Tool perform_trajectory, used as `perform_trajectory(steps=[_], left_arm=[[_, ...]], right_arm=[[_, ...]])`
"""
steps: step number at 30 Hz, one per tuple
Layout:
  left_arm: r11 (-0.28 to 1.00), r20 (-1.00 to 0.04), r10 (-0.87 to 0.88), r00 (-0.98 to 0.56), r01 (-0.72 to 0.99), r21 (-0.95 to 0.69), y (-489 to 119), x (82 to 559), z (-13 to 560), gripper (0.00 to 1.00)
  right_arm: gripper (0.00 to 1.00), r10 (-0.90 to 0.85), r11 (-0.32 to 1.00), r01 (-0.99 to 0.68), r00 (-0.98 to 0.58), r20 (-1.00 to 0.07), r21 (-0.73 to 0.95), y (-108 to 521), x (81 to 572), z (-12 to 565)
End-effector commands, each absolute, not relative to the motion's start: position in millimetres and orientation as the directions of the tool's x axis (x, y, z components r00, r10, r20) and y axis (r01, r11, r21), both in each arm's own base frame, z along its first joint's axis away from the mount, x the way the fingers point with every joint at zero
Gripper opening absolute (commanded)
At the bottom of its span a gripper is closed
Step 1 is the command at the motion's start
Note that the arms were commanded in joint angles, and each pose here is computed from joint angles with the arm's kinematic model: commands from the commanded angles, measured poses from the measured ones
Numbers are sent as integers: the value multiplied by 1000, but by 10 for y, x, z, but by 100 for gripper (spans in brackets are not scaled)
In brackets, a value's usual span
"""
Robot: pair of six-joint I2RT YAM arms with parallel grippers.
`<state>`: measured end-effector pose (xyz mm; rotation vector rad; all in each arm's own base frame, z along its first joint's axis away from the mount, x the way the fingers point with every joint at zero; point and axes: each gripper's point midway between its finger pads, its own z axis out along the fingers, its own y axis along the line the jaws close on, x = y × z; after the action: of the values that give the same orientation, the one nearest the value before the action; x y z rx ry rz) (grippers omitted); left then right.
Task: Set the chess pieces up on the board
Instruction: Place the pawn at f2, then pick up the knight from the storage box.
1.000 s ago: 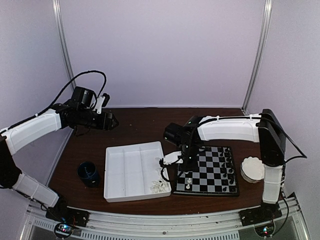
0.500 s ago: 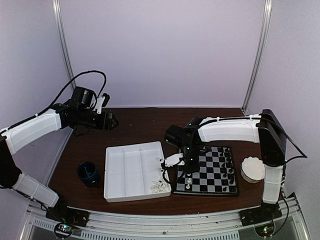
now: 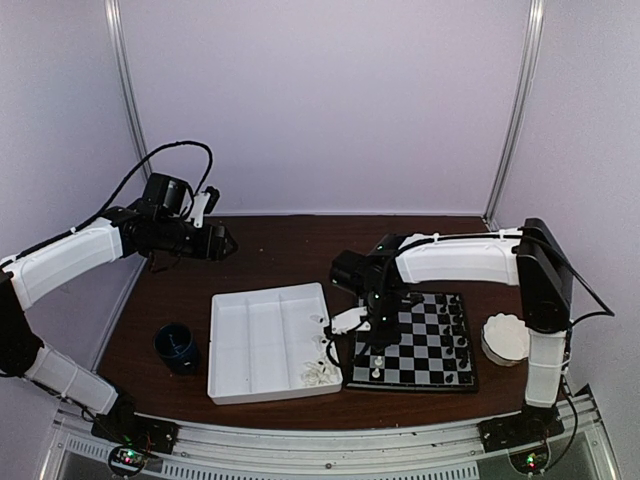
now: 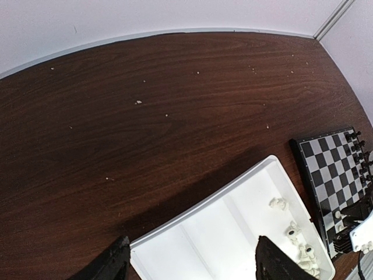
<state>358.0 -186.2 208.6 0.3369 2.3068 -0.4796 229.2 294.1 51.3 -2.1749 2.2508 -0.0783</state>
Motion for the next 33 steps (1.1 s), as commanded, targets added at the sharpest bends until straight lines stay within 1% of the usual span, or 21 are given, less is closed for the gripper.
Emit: perform_trajectory(steps=[1, 6, 9, 14, 19, 26, 33], left_arm=[[890, -752, 72, -656, 382, -248, -1875, 3668, 2266, 73], [888, -750, 71, -657, 384, -252, -1883, 3663, 2265, 73], [888, -751, 71, -657, 384, -252, -1882, 3664, 2267, 73], [888, -749, 70, -659, 383, -254, -1882, 3661, 2258, 73], [888, -755, 69, -652, 384, -251, -1876, 3657, 2290, 73], [886, -765, 66, -641, 390, -251, -1872, 3641, 2352, 73], [886, -767, 64, -638, 390, -250, -1868, 3637, 2366, 73]], right_arm=[[21, -999, 37, -997, -36, -15, -69, 2998, 2312, 869], [22, -991, 37, -998, -30, -129, -56, 3327, 2321, 1135], [22, -988, 9, -998, 1, -152, -62, 3562, 2301, 1145], [22, -986, -44, -999, 48, -158, -27, 3948, 2153, 1048], [24, -983, -99, -995, 95, -156, 16, 4176, 1963, 920], [28, -984, -132, -990, 124, -128, 56, 4267, 1789, 731], [28, -987, -124, -990, 116, -110, 64, 4293, 1797, 600]])
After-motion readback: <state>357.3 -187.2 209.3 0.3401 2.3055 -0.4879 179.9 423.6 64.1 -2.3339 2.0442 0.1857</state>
